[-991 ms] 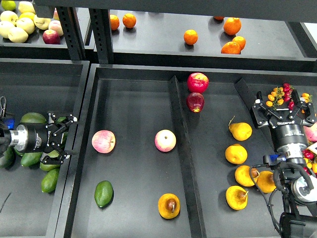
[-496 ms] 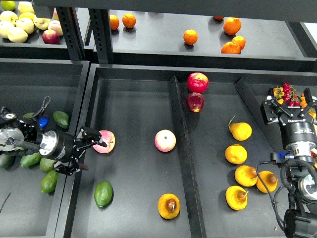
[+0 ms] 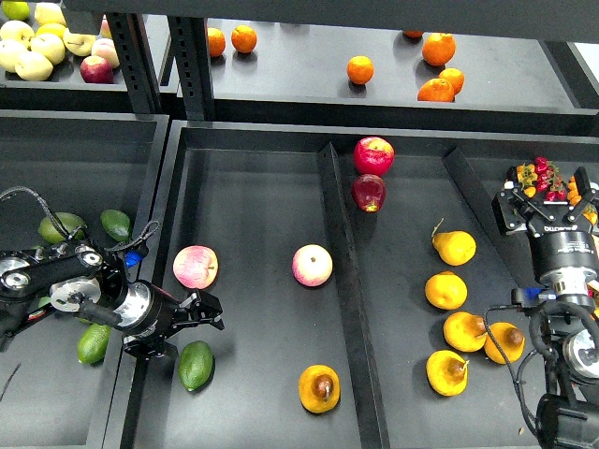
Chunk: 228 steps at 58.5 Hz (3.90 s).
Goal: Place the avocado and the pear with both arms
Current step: 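Lower the left gripper onto the green avocado and close it, then carry the avocado into the avocado bin and open the left gripper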
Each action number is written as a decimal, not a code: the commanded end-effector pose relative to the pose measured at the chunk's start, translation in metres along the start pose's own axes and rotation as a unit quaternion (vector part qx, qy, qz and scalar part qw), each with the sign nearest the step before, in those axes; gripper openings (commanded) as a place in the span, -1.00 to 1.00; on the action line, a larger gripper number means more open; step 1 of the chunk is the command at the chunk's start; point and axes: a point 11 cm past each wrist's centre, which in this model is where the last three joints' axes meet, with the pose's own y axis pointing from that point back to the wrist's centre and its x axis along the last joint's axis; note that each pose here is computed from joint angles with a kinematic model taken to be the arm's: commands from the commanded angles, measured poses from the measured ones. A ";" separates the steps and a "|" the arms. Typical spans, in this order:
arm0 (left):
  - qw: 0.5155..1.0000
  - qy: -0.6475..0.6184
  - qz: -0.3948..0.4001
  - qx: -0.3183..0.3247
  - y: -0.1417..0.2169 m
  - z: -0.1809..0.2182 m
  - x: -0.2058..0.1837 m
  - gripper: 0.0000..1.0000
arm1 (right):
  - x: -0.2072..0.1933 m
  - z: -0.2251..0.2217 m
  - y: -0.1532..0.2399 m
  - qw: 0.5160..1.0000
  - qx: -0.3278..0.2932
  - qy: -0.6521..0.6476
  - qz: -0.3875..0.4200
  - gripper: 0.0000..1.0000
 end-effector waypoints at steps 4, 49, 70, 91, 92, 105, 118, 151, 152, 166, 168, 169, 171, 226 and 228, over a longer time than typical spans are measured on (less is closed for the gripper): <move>1.000 -0.007 0.000 0.008 -0.005 0.001 -0.001 0.97 | -0.001 0.000 0.000 1.000 0.000 0.000 -0.001 0.99; 0.999 -0.025 -0.006 0.031 -0.025 0.001 -0.014 0.96 | -0.003 0.000 0.000 1.000 0.000 -0.002 -0.004 0.99; 0.999 -0.026 -0.010 0.038 -0.032 -0.003 -0.018 0.95 | -0.004 0.000 -0.001 1.000 0.000 -0.002 -0.006 0.99; 0.998 -0.028 -0.014 0.055 -0.042 -0.016 -0.025 0.92 | -0.004 -0.001 -0.001 1.000 0.002 -0.002 -0.007 0.99; 0.998 -0.028 -0.014 0.055 -0.042 -0.016 -0.025 0.92 | -0.004 -0.002 -0.001 1.000 0.004 -0.002 -0.007 0.99; 0.998 -0.031 -0.015 0.053 -0.043 -0.012 -0.027 0.90 | -0.004 -0.004 0.000 1.000 0.007 -0.002 -0.007 0.99; 0.998 -0.036 -0.010 0.048 -0.041 -0.003 -0.024 0.90 | -0.004 -0.005 0.000 1.000 0.008 -0.002 -0.007 0.99; 0.998 -0.043 -0.002 0.054 -0.047 0.007 -0.022 0.87 | -0.004 -0.004 0.000 1.000 0.006 -0.002 -0.007 0.99; 0.997 -0.045 -0.002 0.057 -0.048 0.006 -0.022 0.85 | -0.005 -0.004 0.000 1.000 0.007 -0.002 -0.011 0.99; 0.996 -0.053 0.002 0.066 -0.050 0.002 -0.022 0.77 | -0.007 -0.004 0.000 1.000 0.006 0.000 -0.021 0.99; 0.996 -0.053 0.003 0.067 -0.050 0.002 -0.021 0.74 | -0.007 -0.004 0.000 1.000 0.006 0.000 -0.022 0.99; 0.996 -0.054 0.002 0.067 -0.050 0.002 -0.022 0.72 | -0.007 -0.004 0.000 1.000 0.006 0.000 -0.022 0.99; 0.996 -0.054 0.002 0.066 -0.051 0.003 -0.023 0.68 | -0.007 -0.005 0.000 1.000 0.007 0.000 -0.022 0.99; 0.993 -0.106 0.012 0.050 -0.053 0.026 -0.031 -0.14 | -0.007 -0.008 0.003 0.999 0.011 0.002 -0.033 0.99; 0.993 -0.104 0.012 0.044 -0.051 0.028 -0.031 -0.14 | -0.006 -0.008 0.004 0.999 0.012 0.002 -0.032 0.99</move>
